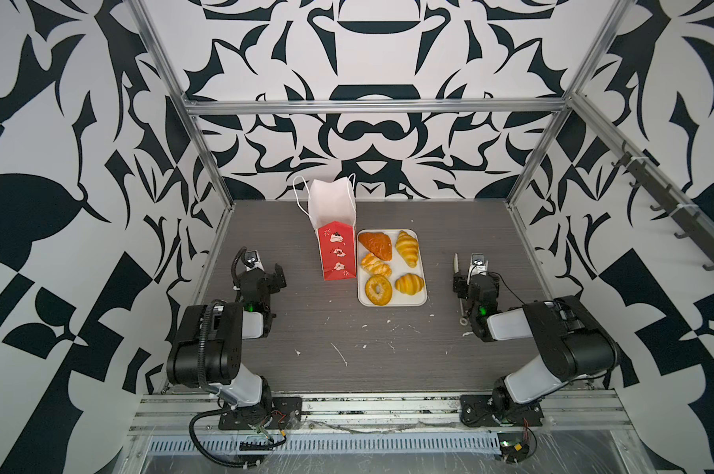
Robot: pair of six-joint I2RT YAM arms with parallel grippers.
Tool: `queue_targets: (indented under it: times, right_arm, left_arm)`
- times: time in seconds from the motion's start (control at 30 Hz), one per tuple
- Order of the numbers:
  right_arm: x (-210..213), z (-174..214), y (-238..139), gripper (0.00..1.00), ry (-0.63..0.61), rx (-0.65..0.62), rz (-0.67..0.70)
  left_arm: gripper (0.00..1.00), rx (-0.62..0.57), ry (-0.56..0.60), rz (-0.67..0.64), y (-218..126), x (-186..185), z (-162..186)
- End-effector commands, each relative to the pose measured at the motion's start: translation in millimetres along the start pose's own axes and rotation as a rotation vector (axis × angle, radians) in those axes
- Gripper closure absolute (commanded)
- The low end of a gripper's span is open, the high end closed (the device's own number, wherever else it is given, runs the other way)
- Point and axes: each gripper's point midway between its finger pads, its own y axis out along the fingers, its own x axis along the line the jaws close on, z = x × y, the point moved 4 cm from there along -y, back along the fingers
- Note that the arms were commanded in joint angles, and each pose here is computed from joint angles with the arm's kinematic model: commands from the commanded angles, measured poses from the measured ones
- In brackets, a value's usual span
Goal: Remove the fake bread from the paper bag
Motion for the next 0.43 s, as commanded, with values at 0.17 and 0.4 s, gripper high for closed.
queue_targets:
  times: [0.17, 0.4]
  right_arm:
    - [-2.7, -13.8, -0.9, 0.01, 0.024, -0.058, 0.011]
    - [-2.9, -13.3, -0.6, 0.01, 0.023, -0.056, 0.012]
  left_arm:
    - [0.01, -0.03, -0.024, 0.012, 0.9, -1.9, -6.7]
    - [0.01, -0.022, -0.024, 0.016, 2.3, -2.9, -6.4]
